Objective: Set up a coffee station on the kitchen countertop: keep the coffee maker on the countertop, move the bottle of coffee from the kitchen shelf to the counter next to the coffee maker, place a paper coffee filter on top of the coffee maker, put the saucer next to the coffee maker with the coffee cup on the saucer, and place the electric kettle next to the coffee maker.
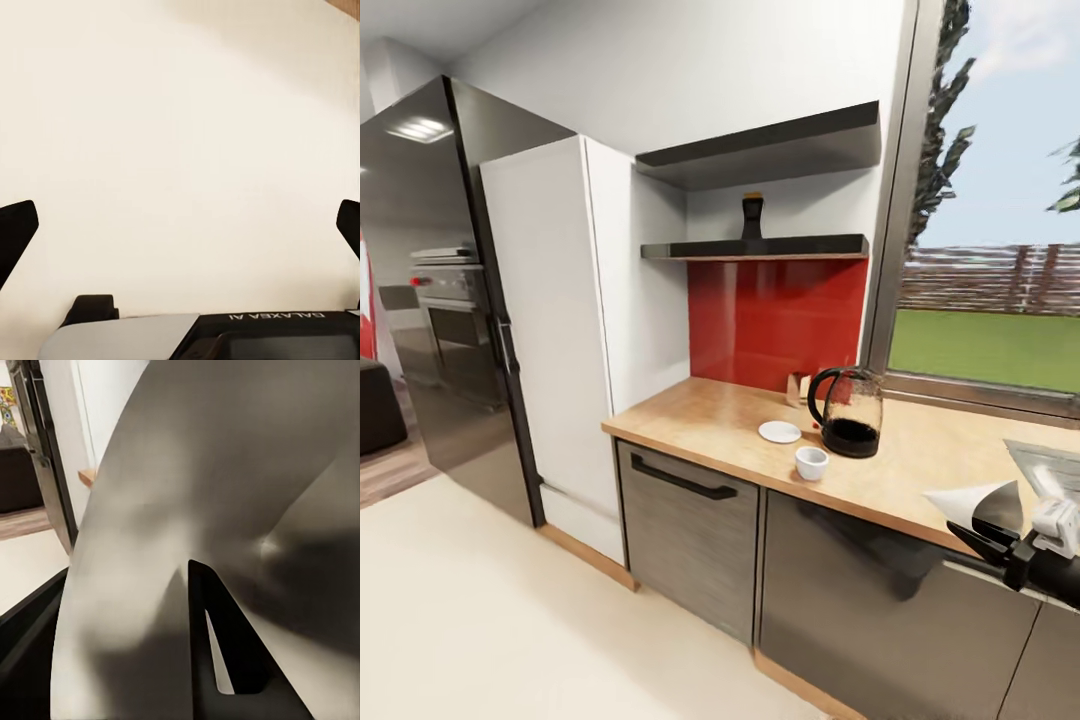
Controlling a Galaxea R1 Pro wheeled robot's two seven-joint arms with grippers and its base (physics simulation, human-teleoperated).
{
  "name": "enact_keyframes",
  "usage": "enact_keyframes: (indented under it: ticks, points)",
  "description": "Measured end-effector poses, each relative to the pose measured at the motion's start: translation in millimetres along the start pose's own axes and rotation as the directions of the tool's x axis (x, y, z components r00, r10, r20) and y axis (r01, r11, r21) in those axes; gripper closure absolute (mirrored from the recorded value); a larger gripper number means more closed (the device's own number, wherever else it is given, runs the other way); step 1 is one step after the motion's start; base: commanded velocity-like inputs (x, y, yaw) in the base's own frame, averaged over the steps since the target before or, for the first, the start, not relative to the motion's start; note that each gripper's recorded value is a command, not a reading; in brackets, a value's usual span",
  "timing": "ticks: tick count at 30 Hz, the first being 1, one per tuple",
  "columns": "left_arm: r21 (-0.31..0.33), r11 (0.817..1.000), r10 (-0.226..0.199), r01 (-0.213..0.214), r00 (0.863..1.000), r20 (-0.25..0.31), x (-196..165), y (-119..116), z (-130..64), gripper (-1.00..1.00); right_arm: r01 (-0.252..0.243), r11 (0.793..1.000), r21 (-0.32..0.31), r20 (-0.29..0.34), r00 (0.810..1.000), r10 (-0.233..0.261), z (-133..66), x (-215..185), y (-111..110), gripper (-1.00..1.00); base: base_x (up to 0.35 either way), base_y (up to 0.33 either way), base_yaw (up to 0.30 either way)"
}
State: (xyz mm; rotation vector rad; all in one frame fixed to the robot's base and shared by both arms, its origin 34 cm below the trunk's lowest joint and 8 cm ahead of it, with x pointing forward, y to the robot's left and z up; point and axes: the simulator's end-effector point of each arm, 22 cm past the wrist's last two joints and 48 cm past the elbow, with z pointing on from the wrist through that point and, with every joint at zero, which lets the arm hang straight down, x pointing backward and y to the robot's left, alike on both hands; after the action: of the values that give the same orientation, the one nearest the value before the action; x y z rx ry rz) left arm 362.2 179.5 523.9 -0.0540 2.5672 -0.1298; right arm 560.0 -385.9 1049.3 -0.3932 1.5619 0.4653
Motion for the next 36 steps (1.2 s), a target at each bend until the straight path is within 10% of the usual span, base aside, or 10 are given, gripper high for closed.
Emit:
enact_keyframes:
  ticks: [36]
  points:
    - [0.001, 1.000, 0.002, -0.002, 1.000, 0.024, -9.6, -0.6, -0.4, -1.00, 0.013, 1.000, -0.001, 0.021, 1.000, -0.013, -4.6, -10.1, 3.2, 1.00, 0.000, 0.000, -0.260]
